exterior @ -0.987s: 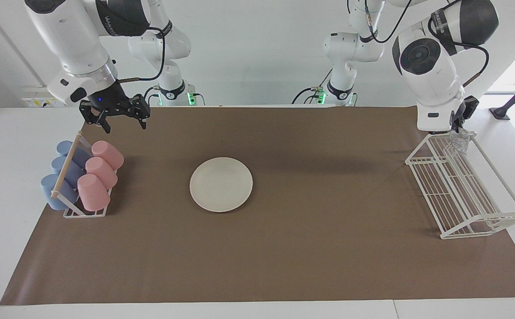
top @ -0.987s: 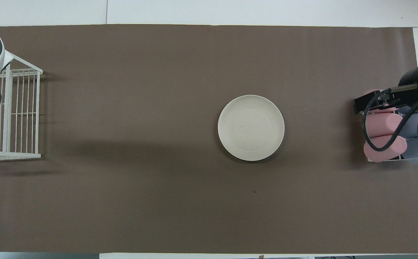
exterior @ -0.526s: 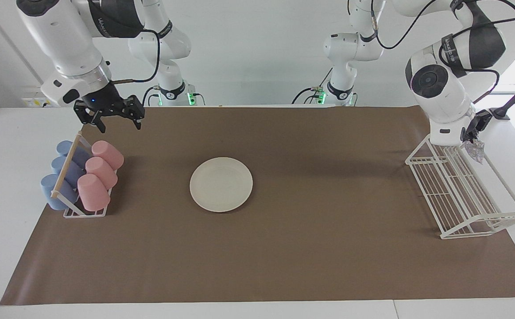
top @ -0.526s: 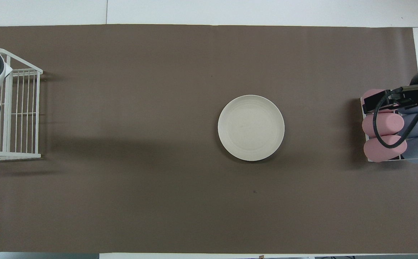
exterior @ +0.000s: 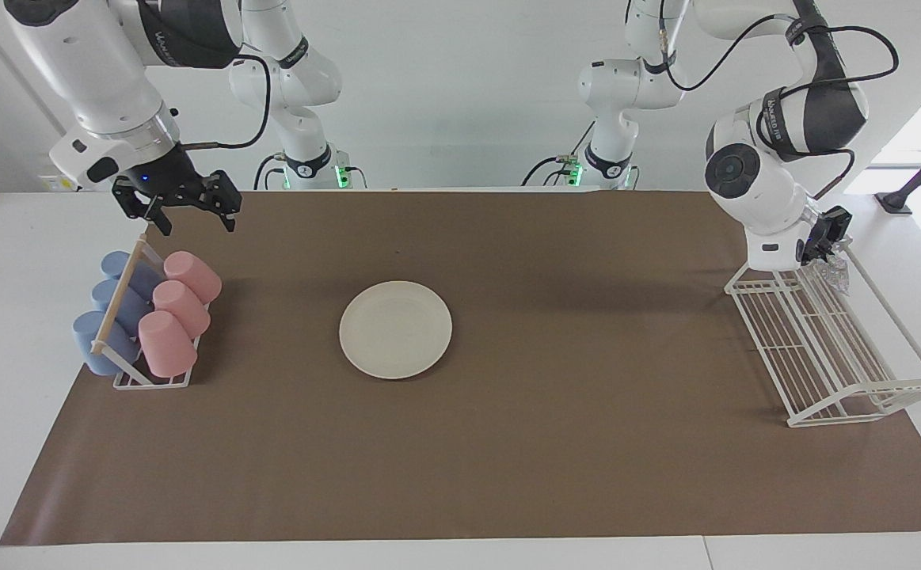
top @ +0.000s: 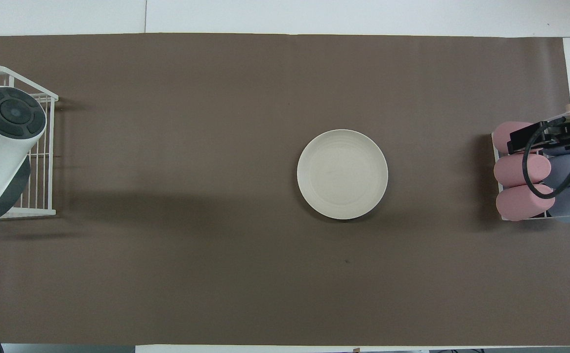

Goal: Wipe plate with sponge
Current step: 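Carry the sponge into the white rack with the left gripper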

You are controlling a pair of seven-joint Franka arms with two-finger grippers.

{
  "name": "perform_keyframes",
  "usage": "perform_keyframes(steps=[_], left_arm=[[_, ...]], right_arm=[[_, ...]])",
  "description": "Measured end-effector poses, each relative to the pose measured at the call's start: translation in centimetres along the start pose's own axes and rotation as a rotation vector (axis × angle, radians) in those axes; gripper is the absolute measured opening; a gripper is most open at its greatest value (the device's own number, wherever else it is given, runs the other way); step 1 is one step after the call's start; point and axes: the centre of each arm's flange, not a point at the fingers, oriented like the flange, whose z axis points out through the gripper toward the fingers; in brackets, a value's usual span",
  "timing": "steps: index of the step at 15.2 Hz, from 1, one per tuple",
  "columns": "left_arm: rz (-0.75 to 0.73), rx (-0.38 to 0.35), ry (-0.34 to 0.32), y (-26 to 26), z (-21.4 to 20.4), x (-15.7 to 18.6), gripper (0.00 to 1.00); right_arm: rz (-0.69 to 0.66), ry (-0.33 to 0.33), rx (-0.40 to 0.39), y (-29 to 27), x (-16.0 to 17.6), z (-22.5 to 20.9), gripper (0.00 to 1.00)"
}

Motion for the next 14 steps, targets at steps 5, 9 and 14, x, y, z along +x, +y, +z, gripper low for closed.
perform_keyframes(steps=[5,9,14], left_arm=[[0.012,0.06,0.058,3.5,-0.9,-0.9,0.06],[0.067,0.187,0.131,6.2,-0.8,-0.8,0.06],[-0.007,0.238,0.128,7.2,0.2,-1.1,0.06]], right_arm=[[0.003,-0.001,0.0,0.2,-0.1,0.0,1.0],[0.004,-0.007,0.0,0.2,-0.2,0.0,1.0],[0.004,-0.007,0.0,0.2,-0.2,-0.1,1.0]])
